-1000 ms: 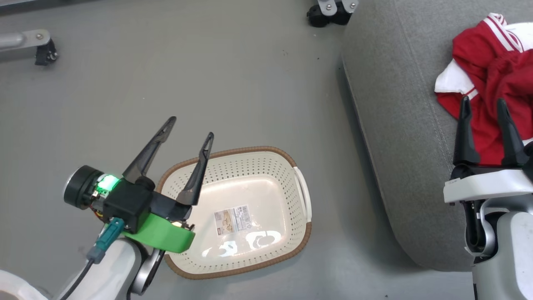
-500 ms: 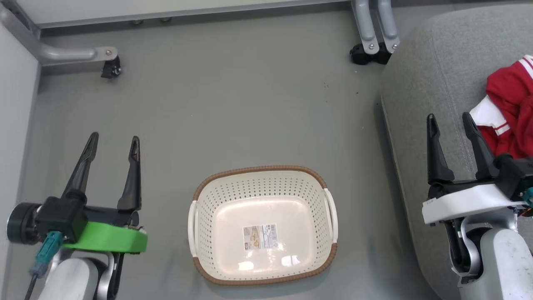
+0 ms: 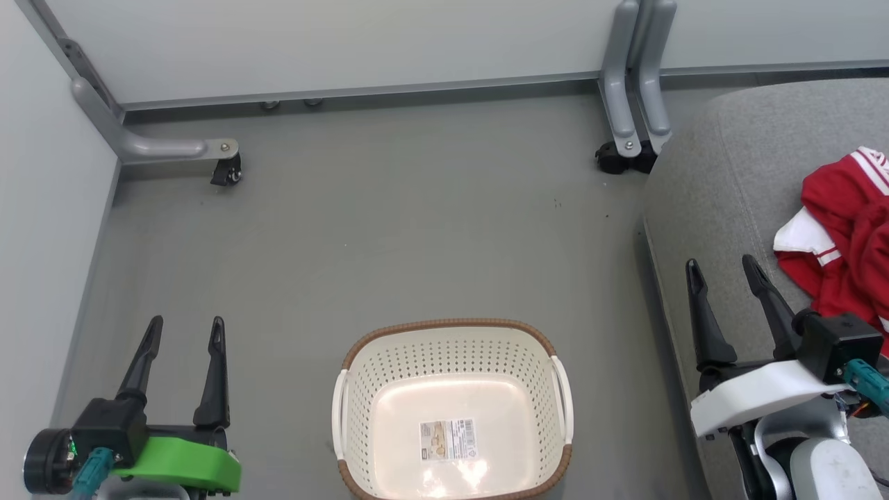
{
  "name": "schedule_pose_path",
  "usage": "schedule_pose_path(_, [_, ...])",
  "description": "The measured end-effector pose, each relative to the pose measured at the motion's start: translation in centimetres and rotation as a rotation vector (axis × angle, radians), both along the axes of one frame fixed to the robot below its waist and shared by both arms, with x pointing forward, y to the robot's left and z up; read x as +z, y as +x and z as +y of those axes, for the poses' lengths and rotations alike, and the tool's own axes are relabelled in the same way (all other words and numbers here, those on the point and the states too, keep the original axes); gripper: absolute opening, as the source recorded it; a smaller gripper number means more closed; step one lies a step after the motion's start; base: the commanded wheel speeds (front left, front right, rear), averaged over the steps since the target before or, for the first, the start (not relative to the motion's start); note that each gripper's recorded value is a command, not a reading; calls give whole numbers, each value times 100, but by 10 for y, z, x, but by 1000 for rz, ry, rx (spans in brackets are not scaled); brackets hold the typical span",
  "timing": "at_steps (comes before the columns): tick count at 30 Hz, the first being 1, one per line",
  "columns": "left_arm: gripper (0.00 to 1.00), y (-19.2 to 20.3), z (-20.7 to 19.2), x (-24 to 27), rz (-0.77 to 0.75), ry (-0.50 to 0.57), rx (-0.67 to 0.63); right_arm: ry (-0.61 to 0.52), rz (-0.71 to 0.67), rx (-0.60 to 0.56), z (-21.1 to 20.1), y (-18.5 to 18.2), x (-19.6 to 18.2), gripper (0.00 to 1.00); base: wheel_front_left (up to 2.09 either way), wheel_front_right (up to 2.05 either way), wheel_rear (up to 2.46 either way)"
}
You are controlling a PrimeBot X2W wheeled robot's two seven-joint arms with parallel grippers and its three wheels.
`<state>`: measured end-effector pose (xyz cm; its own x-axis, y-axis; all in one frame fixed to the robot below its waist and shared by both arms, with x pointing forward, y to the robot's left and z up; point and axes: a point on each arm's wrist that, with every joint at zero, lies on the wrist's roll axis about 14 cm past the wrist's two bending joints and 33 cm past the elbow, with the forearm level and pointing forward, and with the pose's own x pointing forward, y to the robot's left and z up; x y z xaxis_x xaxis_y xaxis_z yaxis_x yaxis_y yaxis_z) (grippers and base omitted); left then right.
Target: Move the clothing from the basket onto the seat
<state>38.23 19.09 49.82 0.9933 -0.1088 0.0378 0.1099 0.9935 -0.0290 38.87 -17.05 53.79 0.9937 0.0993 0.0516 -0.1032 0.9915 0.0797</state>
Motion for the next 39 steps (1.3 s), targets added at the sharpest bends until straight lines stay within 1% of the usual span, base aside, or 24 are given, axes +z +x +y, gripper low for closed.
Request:
schedule_pose_path(4, [100, -11, 1, 0, 0, -10, 5, -5, 3, 2, 1, -13, 3, 100, 0, 0, 0])
schedule_pose_path(10, [100, -24, 0, -4, 10, 2, 4, -13, 8, -3, -1, -29, 5, 100, 0, 0, 0])
schedule_pose_path(16, [100, -29, 3, -4, 6, -1, 12, -15, 3, -4, -2, -39, 8, 100, 0, 0, 0])
schedule_pose_path(29, [100, -34, 8, -12, 28, -15, 37, -18, -4, -5, -2, -42, 12, 100, 0, 0, 0])
schedule_pose_path(39, [100, -36, 10, -13, 29, -2, 45, -19, -6, -6, -2, -42, 13, 100, 0, 0, 0])
